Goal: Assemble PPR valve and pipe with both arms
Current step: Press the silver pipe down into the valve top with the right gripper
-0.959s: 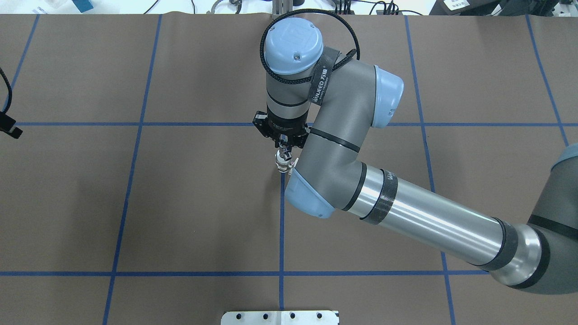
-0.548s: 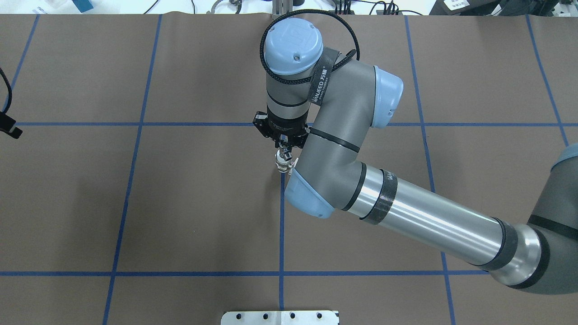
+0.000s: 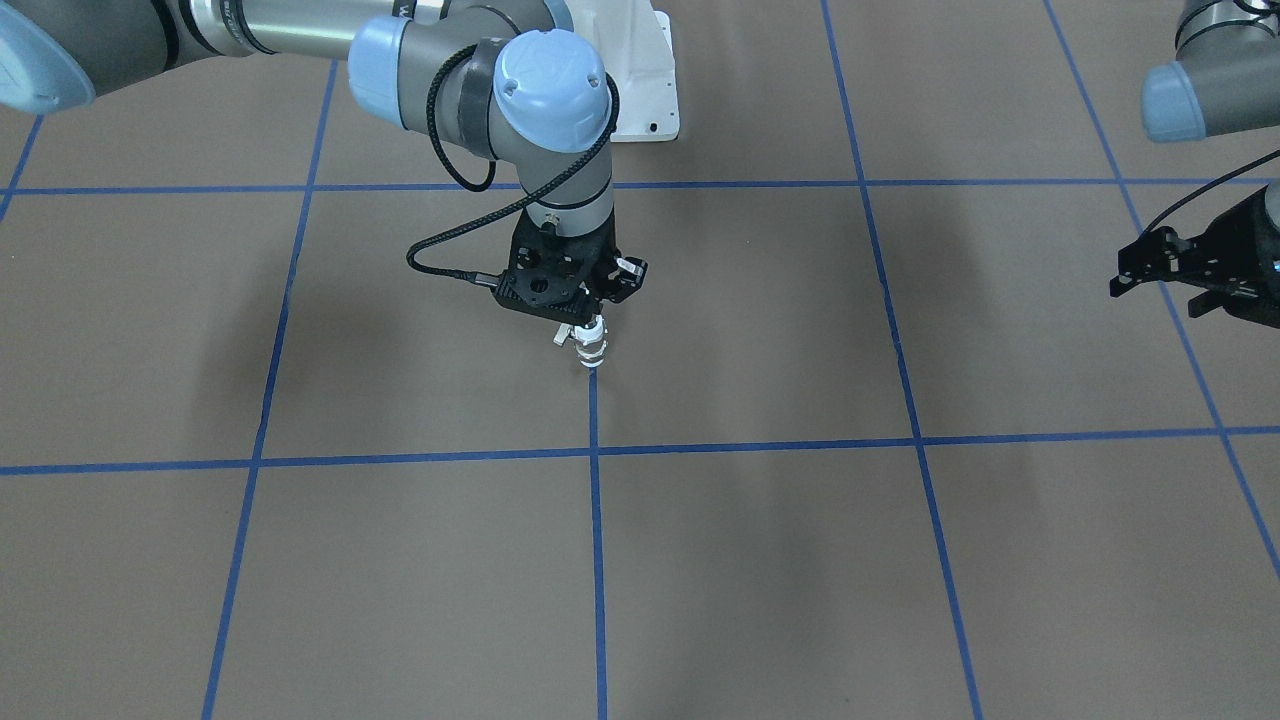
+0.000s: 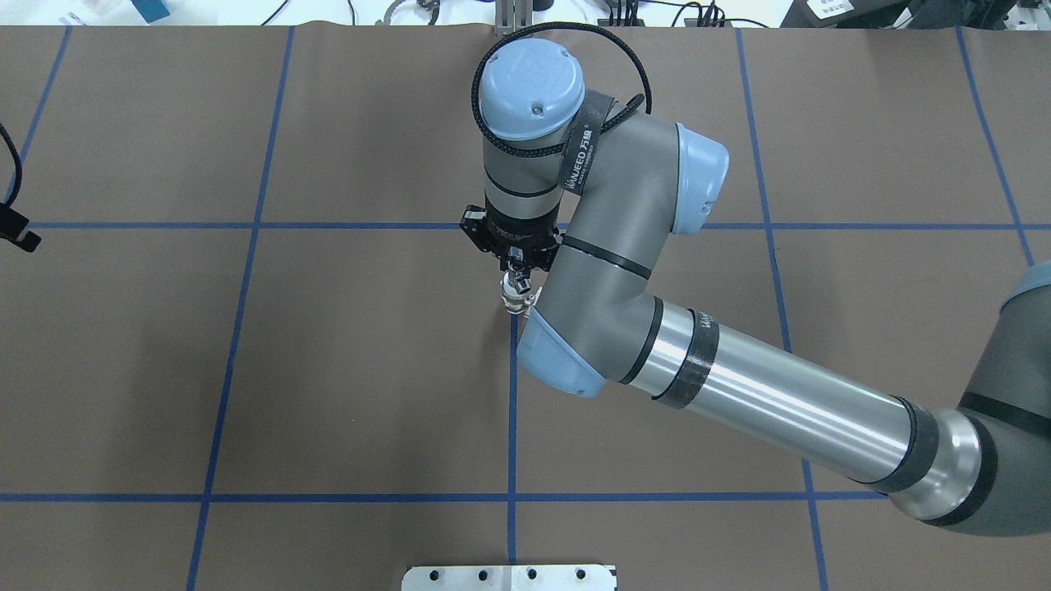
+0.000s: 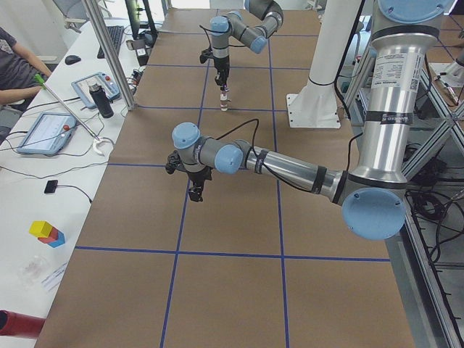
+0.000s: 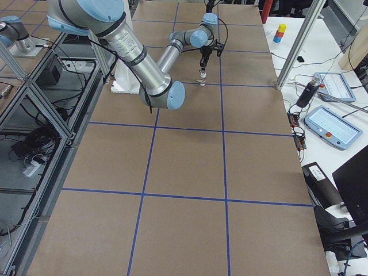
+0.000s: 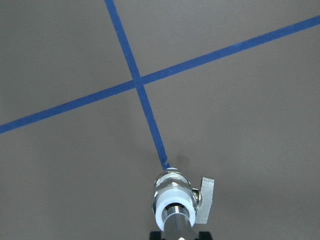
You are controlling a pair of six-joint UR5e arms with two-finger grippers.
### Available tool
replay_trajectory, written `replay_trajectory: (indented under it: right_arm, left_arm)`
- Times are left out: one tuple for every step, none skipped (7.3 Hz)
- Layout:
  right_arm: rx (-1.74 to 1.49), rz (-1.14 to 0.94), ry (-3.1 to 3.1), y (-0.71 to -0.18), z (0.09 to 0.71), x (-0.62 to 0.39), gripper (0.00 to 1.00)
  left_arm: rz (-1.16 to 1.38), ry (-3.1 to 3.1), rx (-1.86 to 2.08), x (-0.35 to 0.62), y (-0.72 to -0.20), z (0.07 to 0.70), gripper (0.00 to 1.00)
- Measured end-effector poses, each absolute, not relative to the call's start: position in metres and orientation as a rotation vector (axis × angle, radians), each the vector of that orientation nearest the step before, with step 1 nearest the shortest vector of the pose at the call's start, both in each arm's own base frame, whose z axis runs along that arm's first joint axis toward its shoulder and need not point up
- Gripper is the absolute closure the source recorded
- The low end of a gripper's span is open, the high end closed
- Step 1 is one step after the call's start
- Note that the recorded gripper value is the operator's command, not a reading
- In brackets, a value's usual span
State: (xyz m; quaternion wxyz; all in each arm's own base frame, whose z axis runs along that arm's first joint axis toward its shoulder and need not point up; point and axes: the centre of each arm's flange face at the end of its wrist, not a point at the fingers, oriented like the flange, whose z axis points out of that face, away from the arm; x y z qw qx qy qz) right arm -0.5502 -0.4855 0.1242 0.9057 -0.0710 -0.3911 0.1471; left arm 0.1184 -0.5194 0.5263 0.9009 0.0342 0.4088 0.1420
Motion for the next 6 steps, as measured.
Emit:
replay_trajectory:
  right_arm:
    - [-0.147, 0.304, -0.809, -0.4867, 0.1264, -0.5526, 1.0]
    - [-0.147, 0.304, -0.809, -0.4874, 0.1277, -0.5539, 1.0]
    - [-0.147, 0.303, -0.808, -0.4873, 0.1283, -0.5548, 1.0]
    - [-0.147, 0.301, -0.808, -0.4868, 0.1285, -0.5554, 1.0]
    - [-0.148, 0.3, -0.808, -0.4859, 0.129, -0.5564, 1.0]
    - [-0.148, 0.298, -0.807, -0.4851, 0.1294, -0.5572, 1.0]
  left_arm:
    - [0.293, 0.846, 0.071, 0.1185, -0.5194, 0.5263, 0.0]
    - [0.293, 0.846, 0.071, 0.1185, -0.5194, 0.5263, 0.0]
    - [0.293, 0.846, 0.07, 0.1184, -0.5194, 0.5263, 0.0]
    - [0.293, 0.846, 0.07, 0.1185, -0.5194, 0.5263, 0.0]
    - [0.294, 0.846, 0.071, 0.1185, -0.5194, 0.5261, 0.0]
    - [0.294, 0.846, 0.072, 0.1184, -0.5194, 0.5258, 0.0]
